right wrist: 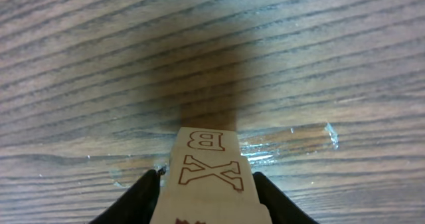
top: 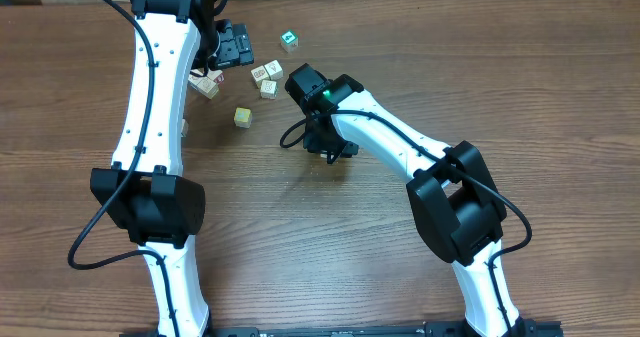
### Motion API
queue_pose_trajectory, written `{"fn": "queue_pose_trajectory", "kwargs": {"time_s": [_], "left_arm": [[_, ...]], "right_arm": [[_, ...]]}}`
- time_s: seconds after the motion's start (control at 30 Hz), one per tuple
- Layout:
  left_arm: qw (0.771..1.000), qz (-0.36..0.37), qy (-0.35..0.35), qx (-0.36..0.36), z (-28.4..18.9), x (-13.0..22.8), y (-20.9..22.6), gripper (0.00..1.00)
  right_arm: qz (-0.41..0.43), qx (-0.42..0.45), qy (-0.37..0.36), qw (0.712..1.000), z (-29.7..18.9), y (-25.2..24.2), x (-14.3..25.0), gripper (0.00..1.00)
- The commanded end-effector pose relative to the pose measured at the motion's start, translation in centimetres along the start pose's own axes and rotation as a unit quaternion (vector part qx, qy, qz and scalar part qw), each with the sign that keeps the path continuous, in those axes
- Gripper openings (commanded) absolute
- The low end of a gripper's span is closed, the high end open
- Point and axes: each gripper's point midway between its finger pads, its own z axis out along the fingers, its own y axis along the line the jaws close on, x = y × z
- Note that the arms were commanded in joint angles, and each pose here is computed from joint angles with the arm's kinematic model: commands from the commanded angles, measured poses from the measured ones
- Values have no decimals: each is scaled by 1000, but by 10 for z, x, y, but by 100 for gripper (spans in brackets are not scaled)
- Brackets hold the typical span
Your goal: Form a tower
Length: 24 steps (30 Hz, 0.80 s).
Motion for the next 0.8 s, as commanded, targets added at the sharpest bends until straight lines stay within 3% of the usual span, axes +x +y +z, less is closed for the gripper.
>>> {"fn": "queue_pose_trajectory", "kwargs": {"time_s": [0.0,0.2,0.27,0.43,0.47,0.5,0.53,0.77], "left_arm": [[1000,-8,-13,8,-10,-4,-1,100],[1000,-9,-13,8,-10,-4,-1,99],[1000,-9,-13,8,-10,-4,-1,100],[1000,-9,-13,8,-10,-4,-1,100],[1000,-8,-13,8,-10,-4,-1,100],[1000,-9,-13,8,-10,-4,-1,100],[1000,-8,-13,8,-10,-4,-1,100],[1000,-8,-13,8,-10,-4,-1,100]], "right_arm": [[-3,10,-3,1000,5,-4,-1,33],[-69,8,-5,998,5,-3,-2,28],[-76,8,-5,997,5,-3,-2,24],[-75,8,-5,997,5,-3,-2,24],[-75,8,-4,997,5,-3,-2,27],[-75,8,-4,997,5,-3,-2,40],[-75,8,-4,997,5,-3,-2,47],[-75,4,-9,997,1,0,-5,49]]}}
